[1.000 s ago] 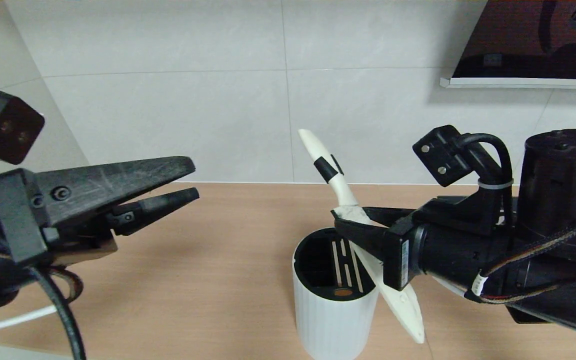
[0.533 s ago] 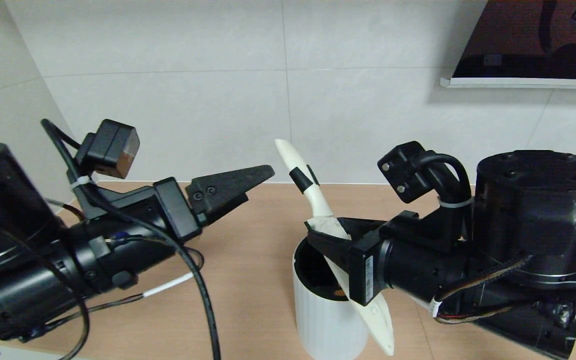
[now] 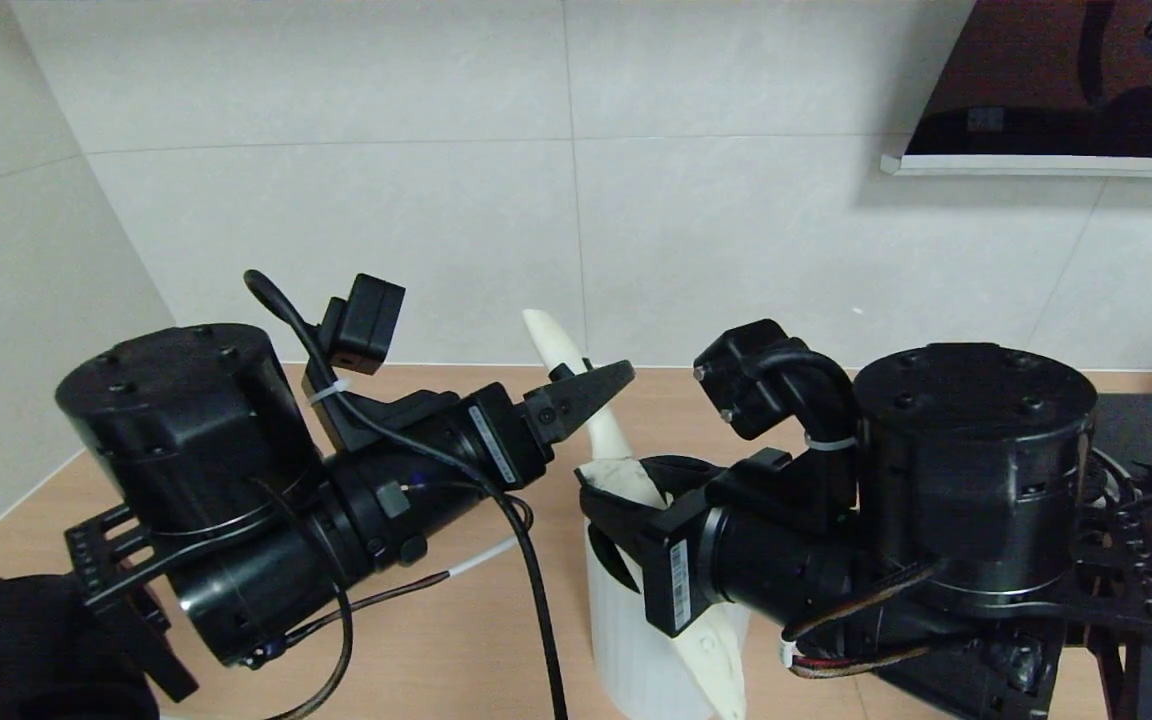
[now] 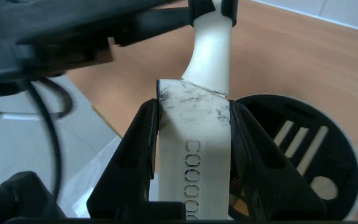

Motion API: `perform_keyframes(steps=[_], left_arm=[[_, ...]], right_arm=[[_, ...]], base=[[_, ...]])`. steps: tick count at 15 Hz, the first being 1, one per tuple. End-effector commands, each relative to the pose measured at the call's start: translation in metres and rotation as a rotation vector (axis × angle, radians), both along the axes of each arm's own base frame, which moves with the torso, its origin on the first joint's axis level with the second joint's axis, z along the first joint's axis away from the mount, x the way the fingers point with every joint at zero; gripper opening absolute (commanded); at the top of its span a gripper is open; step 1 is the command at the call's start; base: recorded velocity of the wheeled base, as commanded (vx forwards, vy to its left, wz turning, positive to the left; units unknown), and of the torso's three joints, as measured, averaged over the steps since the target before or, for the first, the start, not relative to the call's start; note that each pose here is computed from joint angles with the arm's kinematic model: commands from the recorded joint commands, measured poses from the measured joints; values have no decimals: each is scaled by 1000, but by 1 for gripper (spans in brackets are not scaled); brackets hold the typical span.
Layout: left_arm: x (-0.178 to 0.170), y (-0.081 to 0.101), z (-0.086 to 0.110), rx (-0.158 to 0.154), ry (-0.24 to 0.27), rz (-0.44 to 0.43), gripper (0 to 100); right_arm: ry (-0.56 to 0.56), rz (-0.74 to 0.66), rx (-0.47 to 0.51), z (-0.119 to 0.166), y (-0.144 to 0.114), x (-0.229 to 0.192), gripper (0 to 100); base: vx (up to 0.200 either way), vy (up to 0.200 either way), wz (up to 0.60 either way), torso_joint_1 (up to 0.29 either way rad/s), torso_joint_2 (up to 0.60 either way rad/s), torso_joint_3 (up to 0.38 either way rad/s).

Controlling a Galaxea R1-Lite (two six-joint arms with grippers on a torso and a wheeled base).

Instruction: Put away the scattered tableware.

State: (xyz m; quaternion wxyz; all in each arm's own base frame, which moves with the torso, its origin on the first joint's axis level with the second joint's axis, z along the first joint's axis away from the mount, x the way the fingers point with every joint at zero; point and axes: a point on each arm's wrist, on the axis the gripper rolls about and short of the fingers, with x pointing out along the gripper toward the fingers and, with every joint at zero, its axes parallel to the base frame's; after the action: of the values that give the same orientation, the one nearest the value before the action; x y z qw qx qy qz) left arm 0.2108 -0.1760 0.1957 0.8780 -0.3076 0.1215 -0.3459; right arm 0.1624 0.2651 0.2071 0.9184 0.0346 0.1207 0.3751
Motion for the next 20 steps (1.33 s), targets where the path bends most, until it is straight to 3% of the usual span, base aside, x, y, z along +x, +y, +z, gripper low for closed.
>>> perform_keyframes(steps=[1, 8, 9, 20], left_arm=[[0, -3, -4, 7, 12, -8, 100], [2, -5, -5, 8, 16, -5, 100], [2, -5, -5, 8, 16, -5, 0], [3, -5, -8, 9, 14, -7, 0]], right_arm=[[4, 5, -10, -3, 2, -1, 0], [7, 8, -24, -6, 0, -2, 0], [6, 8, -22, -6, 0, -2, 0], [6, 6, -23, -6, -1, -3, 0]], base=[[0, 0, 0, 0, 0, 0], [0, 0, 0, 0, 0, 0], [0, 0, 0, 0, 0, 0], [0, 0, 0, 0, 0, 0]])
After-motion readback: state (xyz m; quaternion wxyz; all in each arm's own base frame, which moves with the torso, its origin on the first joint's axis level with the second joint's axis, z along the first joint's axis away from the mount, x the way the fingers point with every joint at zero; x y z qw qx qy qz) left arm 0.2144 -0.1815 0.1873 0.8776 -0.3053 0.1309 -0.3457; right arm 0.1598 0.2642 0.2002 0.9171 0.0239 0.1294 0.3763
